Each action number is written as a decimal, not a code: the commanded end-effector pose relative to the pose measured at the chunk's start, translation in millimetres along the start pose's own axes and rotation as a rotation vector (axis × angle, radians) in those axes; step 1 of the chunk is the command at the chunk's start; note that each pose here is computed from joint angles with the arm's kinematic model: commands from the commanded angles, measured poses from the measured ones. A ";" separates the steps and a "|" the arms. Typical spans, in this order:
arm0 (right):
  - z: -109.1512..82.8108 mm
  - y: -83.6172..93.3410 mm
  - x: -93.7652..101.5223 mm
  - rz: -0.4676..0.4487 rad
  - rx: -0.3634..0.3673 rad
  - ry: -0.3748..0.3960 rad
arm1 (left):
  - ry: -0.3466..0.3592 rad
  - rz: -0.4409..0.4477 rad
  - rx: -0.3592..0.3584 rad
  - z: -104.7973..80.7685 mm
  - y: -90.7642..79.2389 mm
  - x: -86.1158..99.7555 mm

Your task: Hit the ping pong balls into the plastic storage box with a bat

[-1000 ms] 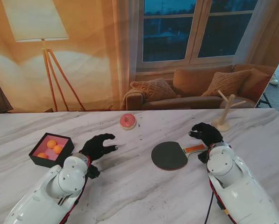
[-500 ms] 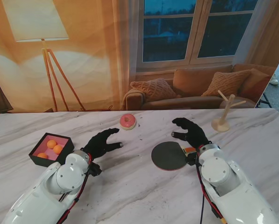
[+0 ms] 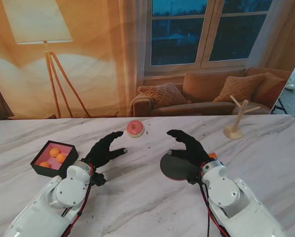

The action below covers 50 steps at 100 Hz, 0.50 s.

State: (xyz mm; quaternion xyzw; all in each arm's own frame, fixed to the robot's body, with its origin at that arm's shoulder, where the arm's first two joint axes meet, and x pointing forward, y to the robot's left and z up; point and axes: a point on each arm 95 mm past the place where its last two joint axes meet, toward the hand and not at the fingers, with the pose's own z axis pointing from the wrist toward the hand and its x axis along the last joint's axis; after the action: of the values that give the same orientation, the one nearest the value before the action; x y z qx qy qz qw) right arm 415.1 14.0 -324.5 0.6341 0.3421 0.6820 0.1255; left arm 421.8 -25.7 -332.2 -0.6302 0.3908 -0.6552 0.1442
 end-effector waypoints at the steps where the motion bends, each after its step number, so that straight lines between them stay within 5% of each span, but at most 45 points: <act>1: -3.7 -5.7 -7.1 -0.007 0.023 -0.016 | 0.002 -0.005 -0.022 -3.8 3.3 -0.7; 50: -11.0 -6.4 -19.3 -0.047 0.003 -0.019 | 0.027 0.049 -0.043 -5.3 1.6 -4.5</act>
State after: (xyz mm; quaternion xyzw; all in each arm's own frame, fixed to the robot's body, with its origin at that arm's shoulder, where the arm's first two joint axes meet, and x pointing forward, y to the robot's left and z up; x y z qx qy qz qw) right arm 407.6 3.1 -339.7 0.6301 0.3539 0.6748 0.1496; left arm 418.6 -21.4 -334.5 -0.6143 0.4151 -0.6550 0.1458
